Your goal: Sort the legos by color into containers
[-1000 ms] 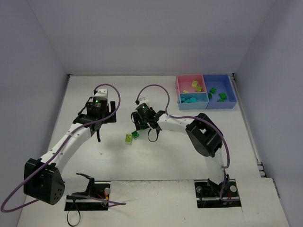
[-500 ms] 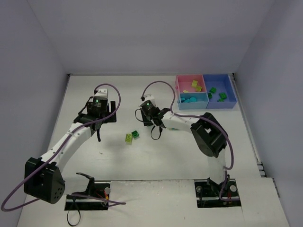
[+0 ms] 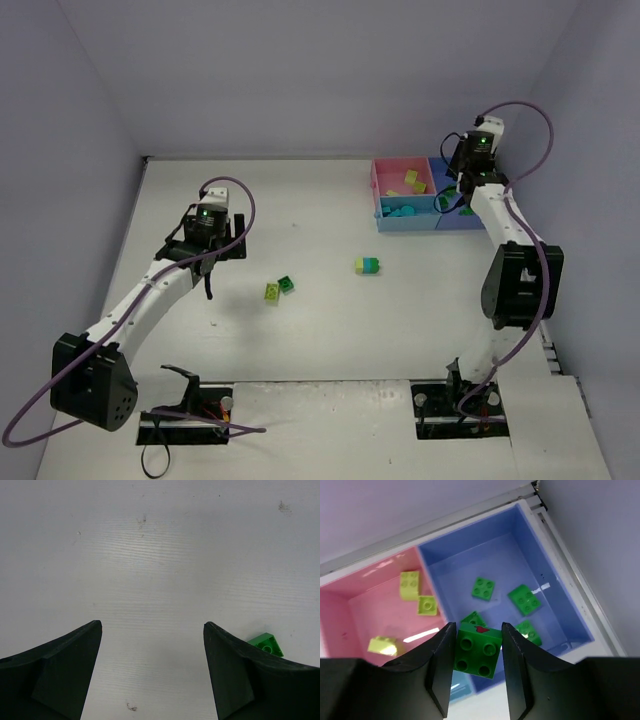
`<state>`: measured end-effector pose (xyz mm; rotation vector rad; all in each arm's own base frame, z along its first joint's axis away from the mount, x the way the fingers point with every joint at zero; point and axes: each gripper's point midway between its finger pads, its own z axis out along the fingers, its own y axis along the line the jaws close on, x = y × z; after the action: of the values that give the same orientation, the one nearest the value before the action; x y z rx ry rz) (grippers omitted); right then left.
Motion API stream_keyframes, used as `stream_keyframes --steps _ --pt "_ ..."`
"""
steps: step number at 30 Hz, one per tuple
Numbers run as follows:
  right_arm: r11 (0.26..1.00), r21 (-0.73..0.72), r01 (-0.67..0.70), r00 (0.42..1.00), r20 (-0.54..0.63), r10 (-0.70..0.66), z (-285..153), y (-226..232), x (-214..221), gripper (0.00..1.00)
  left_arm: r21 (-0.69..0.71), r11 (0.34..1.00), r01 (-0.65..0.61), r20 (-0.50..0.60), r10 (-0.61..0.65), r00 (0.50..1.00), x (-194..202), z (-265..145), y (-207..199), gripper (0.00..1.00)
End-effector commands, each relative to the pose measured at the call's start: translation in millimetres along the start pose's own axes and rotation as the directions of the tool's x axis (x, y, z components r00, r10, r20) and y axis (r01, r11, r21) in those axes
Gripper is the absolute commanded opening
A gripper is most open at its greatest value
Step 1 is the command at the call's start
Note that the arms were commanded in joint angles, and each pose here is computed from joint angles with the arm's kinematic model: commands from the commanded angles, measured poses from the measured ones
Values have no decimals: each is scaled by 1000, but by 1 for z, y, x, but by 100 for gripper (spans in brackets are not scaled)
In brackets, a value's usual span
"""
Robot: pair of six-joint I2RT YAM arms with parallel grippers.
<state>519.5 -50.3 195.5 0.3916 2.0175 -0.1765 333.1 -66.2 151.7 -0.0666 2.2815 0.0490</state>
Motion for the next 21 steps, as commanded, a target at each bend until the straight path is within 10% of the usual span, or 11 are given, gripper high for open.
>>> stream_keyframes --steps 1,8,17,21 --pt "999 -40 16 1000 -17 -17 28 5 1 14 -4 1000 12 81 -12 997 -34 -8 1 76" --pt "1000 -11 -1 999 -51 1 66 -13 11 65 -8 1000 0 66 1 998 -30 -5 1 76" --pt "967 -244 71 997 13 -70 -15 67 -6 73 -16 1000 12 76 -11 997 -33 -6 3 76" --pt "837 -526 152 988 49 -149 -96 147 11 70 -10 1000 17 87 -16 996 -35 -8 2 76"
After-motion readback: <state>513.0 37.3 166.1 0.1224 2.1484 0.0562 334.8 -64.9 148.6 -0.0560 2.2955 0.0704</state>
